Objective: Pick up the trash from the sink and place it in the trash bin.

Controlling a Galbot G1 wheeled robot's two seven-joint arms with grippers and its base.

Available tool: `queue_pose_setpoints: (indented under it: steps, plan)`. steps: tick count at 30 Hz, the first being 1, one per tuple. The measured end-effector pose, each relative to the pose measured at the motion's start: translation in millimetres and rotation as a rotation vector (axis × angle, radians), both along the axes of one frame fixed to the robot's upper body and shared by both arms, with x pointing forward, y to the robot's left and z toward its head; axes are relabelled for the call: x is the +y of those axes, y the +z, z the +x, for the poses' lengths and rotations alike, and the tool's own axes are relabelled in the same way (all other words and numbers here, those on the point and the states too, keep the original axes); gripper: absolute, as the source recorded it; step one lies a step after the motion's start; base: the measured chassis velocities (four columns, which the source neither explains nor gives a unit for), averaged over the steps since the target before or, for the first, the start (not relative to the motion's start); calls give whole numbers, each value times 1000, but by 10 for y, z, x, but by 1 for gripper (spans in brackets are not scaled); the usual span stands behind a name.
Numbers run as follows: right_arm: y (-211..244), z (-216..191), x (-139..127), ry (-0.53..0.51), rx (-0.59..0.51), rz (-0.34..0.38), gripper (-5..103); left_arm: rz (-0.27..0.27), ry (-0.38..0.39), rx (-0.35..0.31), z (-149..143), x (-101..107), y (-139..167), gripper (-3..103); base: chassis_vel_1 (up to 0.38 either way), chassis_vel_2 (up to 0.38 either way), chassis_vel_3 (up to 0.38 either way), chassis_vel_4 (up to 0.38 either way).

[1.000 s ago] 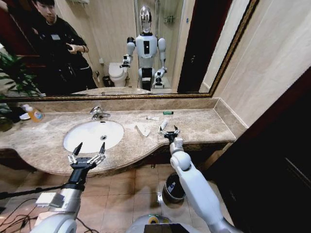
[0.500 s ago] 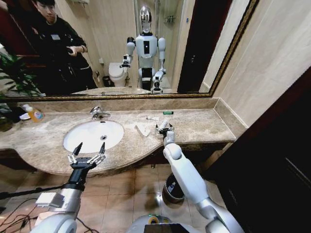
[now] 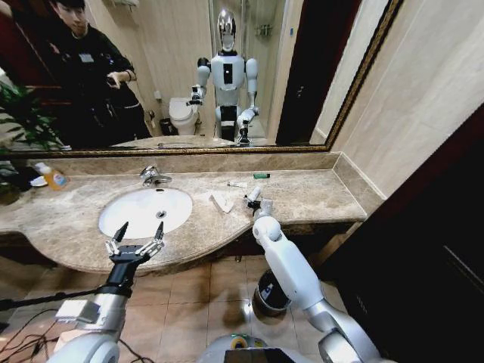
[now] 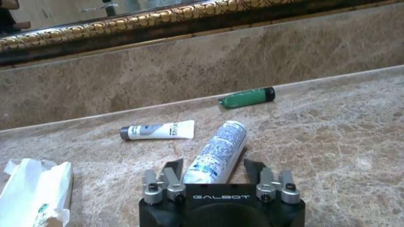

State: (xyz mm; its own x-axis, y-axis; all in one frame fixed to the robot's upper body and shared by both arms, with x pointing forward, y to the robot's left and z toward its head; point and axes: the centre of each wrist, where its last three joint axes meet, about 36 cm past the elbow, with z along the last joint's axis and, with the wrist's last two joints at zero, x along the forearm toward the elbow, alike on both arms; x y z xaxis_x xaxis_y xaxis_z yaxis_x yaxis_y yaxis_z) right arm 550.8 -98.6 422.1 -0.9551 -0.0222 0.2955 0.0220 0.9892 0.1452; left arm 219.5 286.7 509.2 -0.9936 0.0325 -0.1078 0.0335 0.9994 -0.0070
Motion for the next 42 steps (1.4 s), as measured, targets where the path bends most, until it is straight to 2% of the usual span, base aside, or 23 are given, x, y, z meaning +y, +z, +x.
queue_pose_setpoints:
  steps: [1,2,4,6,10,15,27,32,42]
  plan:
    - [-11,-3,8,-1,-5,-5,61,0,0,0,0,0,0,100,0,0,0,0]
    - [-11,-3,8,-1,-5,-5,61,0,0,0,0,0,0,100,0,0,0,0]
    - [-27,-12,27,0,-22,-18,50,0,0,0,0,0,0,100,0,0,0,0]
    - [-32,-16,31,1,-25,-22,50,0,0,0,0,0,0,100,0,0,0,0]
    - [-50,-36,34,4,-34,-31,30,0,0,0,0,0,0,100,0,0,0,0]
    - [-50,-85,25,6,-58,-44,21,0,0,0,0,0,0,100,0,0,0,0]
    - [86,-347,-131,23,-161,-79,20,0,0,0,0,0,0,100,0,0,0,0]
    - [41,-618,-374,43,-193,-120,20,0,0,0,0,0,0,100,0,0,0,0]
    - [209,-1281,-972,93,-202,-143,20,0,0,0,0,0,0,100,0,0,0,0]
